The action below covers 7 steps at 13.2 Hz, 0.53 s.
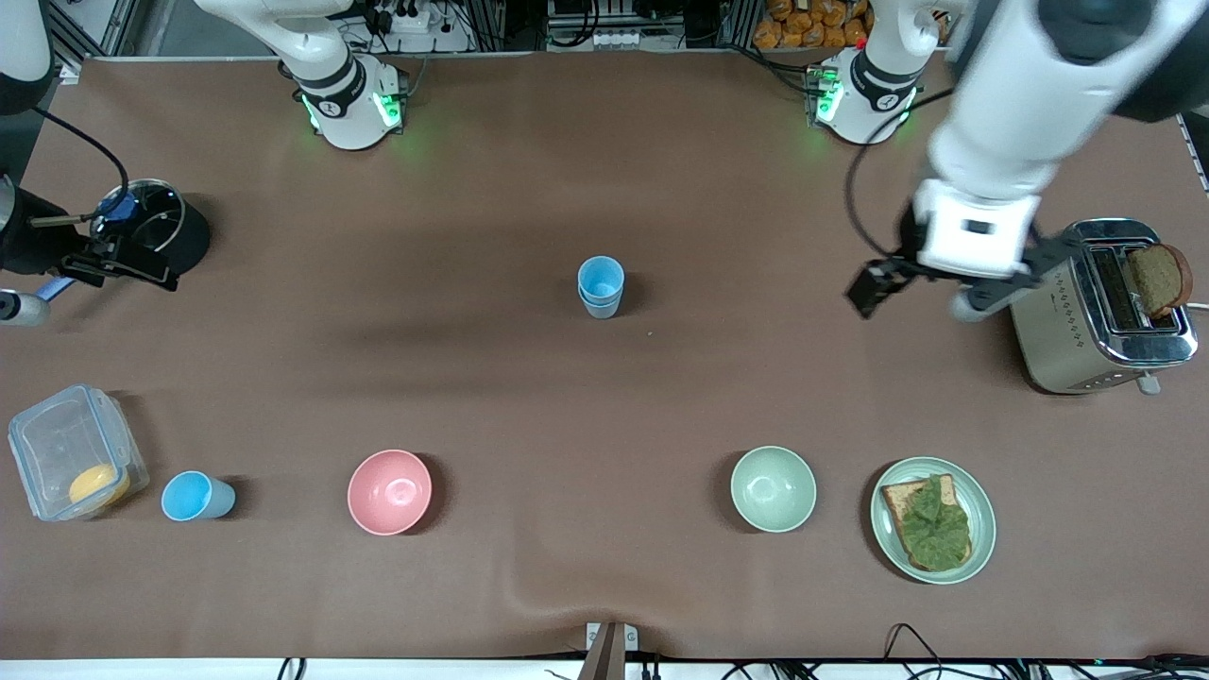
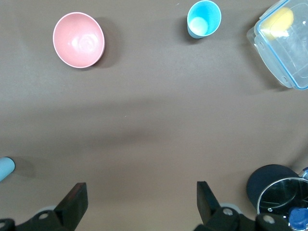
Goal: Stack blue cups with both arms
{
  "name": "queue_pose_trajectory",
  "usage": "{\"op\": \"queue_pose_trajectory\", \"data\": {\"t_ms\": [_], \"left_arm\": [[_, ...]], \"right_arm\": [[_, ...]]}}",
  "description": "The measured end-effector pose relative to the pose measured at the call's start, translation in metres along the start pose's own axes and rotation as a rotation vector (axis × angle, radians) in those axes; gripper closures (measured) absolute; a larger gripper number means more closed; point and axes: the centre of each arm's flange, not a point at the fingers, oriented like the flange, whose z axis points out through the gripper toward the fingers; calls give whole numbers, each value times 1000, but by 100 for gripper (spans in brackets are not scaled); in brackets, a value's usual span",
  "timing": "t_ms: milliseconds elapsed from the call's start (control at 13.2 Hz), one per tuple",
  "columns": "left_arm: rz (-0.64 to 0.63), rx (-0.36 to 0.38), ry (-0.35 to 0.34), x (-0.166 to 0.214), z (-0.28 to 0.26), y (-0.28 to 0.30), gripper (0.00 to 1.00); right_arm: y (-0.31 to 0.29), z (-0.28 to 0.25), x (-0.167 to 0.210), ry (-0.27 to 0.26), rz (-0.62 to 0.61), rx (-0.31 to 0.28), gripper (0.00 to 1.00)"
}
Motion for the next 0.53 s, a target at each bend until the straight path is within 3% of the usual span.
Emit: {"op": "queue_pose_trajectory", "data": {"t_ms": [304,532], "left_arm": [[235,8,-14,58,-3,-83,0],[372,-14,-28,73,-4,-111,0]], "right_arm": [[0,1,0,-2,0,0,0],[0,2,1,-5,0,0,0]]}}
